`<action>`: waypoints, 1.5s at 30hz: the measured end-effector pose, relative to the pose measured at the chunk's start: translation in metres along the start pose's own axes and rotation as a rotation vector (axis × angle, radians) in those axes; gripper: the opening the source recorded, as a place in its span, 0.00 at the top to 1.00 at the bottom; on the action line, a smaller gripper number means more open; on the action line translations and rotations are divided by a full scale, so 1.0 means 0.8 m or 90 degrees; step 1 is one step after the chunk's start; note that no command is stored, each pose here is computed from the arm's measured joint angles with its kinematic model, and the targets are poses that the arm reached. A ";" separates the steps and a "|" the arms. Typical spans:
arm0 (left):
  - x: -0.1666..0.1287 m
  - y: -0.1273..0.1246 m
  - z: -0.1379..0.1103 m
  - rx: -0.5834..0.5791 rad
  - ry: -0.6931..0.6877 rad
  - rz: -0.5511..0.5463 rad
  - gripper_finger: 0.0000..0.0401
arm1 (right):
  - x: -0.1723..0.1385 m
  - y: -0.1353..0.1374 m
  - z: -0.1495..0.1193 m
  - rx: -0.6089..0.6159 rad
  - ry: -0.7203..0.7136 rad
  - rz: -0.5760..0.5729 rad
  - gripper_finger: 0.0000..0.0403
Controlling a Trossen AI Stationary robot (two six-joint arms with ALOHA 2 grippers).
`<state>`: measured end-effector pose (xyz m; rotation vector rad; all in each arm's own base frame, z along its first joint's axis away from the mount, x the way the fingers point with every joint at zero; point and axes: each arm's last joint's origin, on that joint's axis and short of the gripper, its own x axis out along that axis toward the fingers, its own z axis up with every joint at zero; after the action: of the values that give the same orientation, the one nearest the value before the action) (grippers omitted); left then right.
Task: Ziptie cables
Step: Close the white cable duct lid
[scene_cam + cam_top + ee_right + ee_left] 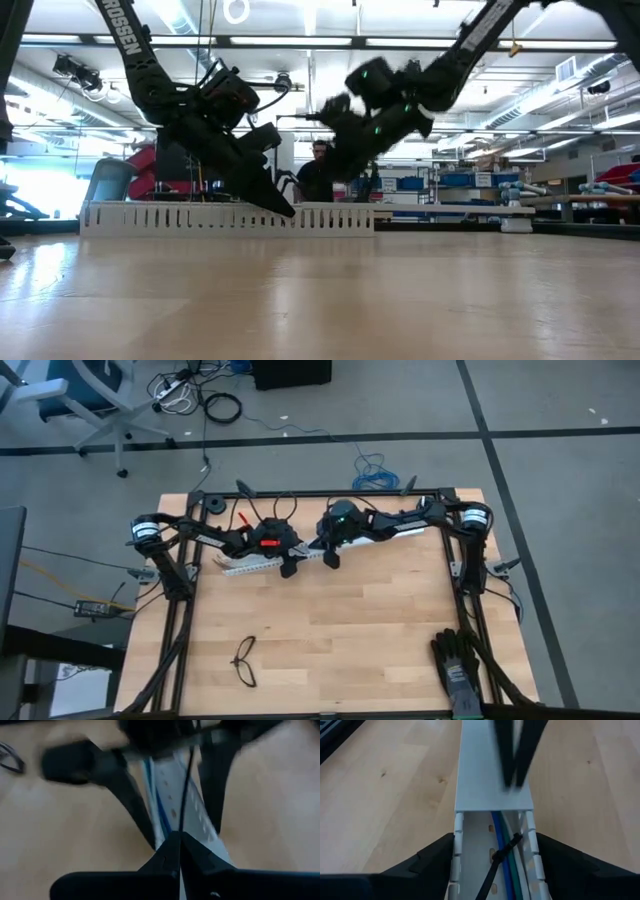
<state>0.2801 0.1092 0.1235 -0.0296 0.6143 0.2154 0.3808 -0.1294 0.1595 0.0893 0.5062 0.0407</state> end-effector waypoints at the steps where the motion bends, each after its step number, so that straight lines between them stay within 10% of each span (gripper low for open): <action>1: 0.000 0.000 0.000 0.000 0.000 0.000 0.32 | -0.007 0.002 0.007 -0.006 -0.002 0.000 1.00; 14: 0.000 0.000 0.000 -0.002 0.000 0.003 0.32 | -0.029 0.007 -0.003 0.024 0.127 -0.046 1.00; 45: 0.000 0.001 0.001 -0.004 0.000 0.013 0.47 | 0.021 -0.010 -0.018 0.031 0.079 0.006 1.00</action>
<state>0.2799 0.1102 0.1241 -0.0297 0.6143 0.2372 0.3885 -0.1350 0.1381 0.1370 0.6313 0.0442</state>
